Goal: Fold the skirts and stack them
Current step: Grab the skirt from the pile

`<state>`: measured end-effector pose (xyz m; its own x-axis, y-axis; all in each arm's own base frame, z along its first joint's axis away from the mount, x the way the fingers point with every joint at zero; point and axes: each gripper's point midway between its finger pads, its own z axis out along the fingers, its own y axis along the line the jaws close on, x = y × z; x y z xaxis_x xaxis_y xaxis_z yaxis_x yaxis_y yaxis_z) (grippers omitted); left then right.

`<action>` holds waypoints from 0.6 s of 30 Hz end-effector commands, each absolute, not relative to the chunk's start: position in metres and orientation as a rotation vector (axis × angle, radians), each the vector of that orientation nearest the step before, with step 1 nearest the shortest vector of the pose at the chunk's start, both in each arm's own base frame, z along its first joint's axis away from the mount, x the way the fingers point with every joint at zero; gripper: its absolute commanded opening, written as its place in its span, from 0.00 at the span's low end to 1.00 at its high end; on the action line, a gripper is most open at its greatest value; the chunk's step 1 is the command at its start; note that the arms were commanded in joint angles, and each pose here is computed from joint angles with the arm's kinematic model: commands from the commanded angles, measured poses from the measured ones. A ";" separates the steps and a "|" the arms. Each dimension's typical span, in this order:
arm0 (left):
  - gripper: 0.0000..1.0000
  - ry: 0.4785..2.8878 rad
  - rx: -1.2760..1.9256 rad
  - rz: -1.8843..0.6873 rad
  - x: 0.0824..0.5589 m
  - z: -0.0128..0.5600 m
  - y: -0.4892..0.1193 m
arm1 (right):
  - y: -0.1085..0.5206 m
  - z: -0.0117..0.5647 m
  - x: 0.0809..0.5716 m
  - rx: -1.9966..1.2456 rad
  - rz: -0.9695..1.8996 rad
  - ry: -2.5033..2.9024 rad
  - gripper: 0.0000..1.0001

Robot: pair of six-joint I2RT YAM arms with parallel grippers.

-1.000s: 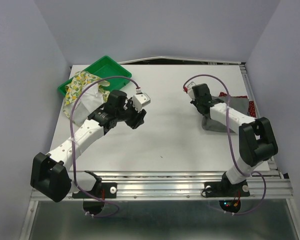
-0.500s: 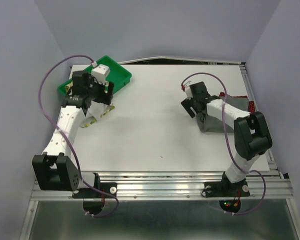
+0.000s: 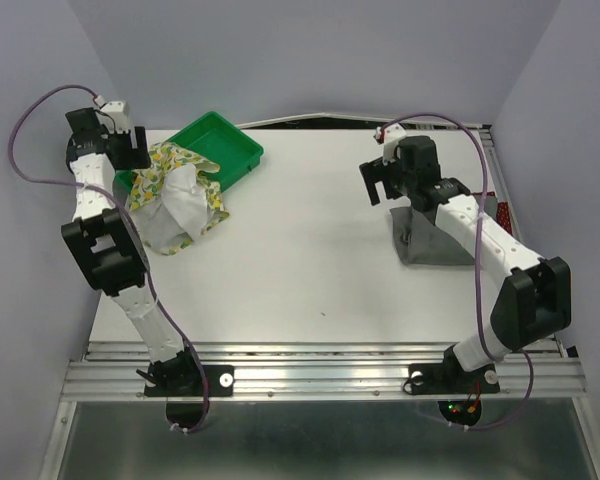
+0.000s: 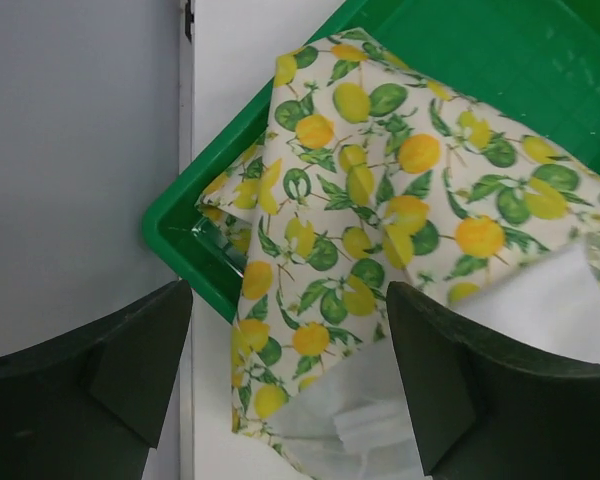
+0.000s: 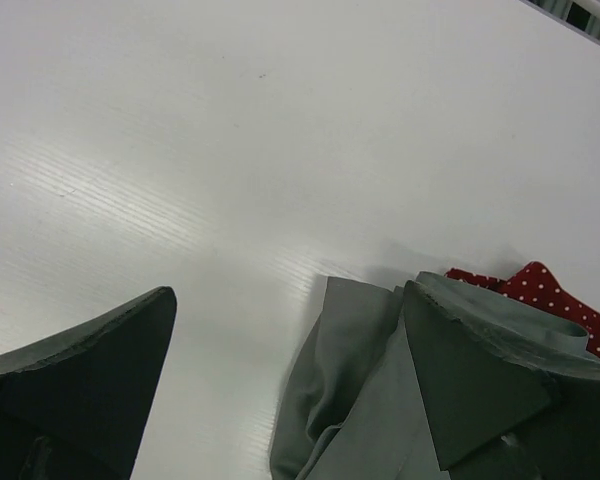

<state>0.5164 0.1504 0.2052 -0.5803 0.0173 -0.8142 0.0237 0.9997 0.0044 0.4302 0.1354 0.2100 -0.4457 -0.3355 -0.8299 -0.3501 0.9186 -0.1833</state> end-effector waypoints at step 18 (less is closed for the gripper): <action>0.59 2.297 0.006 -0.076 0.567 0.122 0.176 | 0.141 0.182 0.426 -0.471 0.073 2.144 1.00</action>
<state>0.5635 0.1704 0.1258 -0.6632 -0.0149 -0.7483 0.0306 0.9984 -0.0470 0.4195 0.1383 0.1810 -0.5169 -0.3200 -0.7940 -0.3643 0.9215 -0.1343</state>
